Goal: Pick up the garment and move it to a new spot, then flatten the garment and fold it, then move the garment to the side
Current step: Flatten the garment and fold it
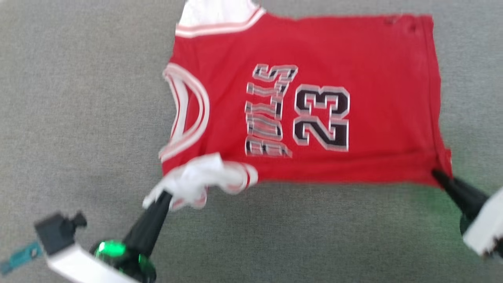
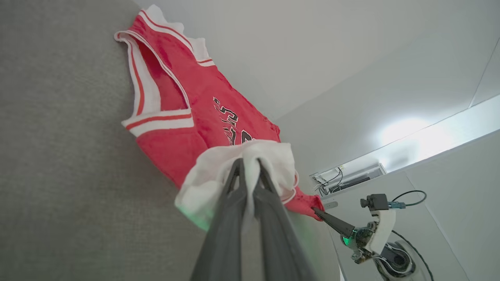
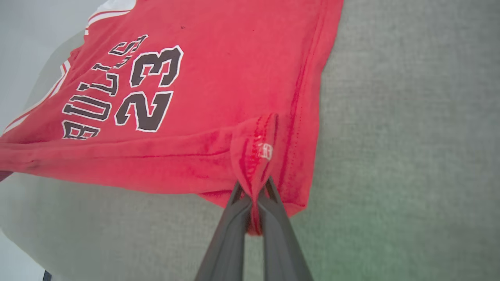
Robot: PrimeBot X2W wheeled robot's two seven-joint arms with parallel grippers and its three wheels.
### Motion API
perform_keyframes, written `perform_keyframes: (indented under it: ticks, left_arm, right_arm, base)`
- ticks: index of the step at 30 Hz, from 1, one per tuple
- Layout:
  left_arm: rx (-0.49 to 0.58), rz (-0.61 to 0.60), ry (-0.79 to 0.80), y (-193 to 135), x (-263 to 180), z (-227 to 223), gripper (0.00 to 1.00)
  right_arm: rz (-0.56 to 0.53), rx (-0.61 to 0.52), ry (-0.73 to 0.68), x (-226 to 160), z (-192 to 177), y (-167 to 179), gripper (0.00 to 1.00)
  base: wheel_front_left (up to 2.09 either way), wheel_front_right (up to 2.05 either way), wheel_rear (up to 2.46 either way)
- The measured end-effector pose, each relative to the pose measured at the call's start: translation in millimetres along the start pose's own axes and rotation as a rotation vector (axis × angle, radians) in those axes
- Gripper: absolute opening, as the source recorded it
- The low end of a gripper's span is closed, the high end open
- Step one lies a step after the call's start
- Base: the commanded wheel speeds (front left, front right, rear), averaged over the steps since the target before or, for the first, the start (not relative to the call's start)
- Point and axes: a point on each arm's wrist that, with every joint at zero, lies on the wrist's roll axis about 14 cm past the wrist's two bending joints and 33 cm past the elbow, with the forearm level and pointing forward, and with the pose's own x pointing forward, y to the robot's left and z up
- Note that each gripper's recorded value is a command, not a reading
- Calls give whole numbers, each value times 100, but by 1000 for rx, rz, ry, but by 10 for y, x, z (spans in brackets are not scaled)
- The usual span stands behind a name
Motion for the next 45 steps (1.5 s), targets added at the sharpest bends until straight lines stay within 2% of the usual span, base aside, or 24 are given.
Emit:
perform_keyframes:
  ticks: [7, 12, 19, 24, 29, 33, 41, 44, 45]
  left_arm:
    - [-37, 27, 20, -49, -285, -133, 0]
    - [-2, 5, 37, -111, -317, -130, 0]
    - [120, -99, 52, -225, 40, 114, 0]
    - [145, -153, 135, -255, 441, 162, 0]
    - [122, -131, 185, -83, 808, 177, 0]
    - [102, -73, 200, 178, 989, 151, 0]
    - [60, 21, 206, 549, 1084, 32, 0]
    - [86, 32, 191, 601, 1099, 64, 0]
    - [103, 32, 197, 605, 1094, 56, 0]
  right_arm:
    - [-38, 25, 50, -415, -242, 37, 0]
    - [-49, 34, 14, -502, -165, 93, 0]
    - [-32, 1, -57, -337, 162, 146, 0]
    - [-18, -1, -74, -94, 345, 129, 0]
    - [-6, 5, -36, 178, 364, 91, 0]
    - [-36, 11, -13, 337, 317, -44, 0]
    - [-66, 42, 30, 499, 82, -209, 0]
    - [-66, 33, 23, 507, 82, -213, 0]
    - [-66, 24, 15, 504, 98, -210, 23]
  base:
    - [0, 0, 0]
    - [0, 0, 0]
    - [0, 0, 0]
    - [0, 0, 0]
    - [0, 0, 0]
    - [0, 0, 0]
    - [0, 0, 0]
    - [0, 0, 0]
    - [0, 0, 0]
